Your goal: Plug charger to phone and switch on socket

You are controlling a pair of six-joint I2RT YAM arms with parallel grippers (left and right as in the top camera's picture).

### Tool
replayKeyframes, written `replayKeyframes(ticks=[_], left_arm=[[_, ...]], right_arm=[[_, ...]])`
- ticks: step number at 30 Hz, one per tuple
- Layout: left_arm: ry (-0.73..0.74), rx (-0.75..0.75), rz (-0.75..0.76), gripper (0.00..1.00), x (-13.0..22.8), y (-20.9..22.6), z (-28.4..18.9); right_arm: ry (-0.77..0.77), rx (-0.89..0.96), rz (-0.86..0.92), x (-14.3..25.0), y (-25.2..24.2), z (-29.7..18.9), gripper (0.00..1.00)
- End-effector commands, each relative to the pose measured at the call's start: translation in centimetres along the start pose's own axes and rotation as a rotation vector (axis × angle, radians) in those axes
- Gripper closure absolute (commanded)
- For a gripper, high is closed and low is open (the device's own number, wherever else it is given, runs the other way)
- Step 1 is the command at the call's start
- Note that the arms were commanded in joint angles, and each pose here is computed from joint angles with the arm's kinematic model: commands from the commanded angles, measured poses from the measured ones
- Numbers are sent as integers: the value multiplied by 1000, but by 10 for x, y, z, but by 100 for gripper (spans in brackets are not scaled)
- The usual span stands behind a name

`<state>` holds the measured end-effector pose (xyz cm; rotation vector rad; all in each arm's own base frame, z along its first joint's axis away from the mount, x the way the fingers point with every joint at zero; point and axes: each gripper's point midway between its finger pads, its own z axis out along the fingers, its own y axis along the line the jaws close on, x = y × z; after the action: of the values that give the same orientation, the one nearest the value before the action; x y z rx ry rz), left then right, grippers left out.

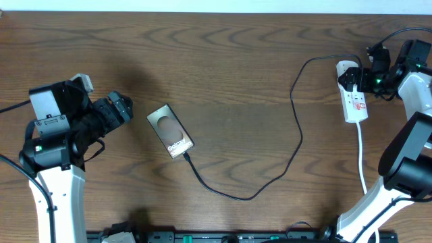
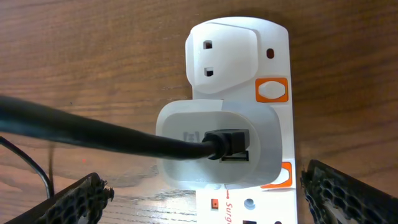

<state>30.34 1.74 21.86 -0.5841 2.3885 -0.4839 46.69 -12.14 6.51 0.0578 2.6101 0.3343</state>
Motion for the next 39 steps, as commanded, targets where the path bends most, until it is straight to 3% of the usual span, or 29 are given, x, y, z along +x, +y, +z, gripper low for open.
replayKeyframes(ticks=[1,9,39], left_arm=[[-2,-9,17,10,-1,1,0],[-2,-9,17,10,-1,1,0],[-2,-9,17,10,-1,1,0]], right_arm=[[20,-27,31,5,3,12,1],[69,-61,69,21,3,33,1],[79,-98,129,21,16,35,1]])
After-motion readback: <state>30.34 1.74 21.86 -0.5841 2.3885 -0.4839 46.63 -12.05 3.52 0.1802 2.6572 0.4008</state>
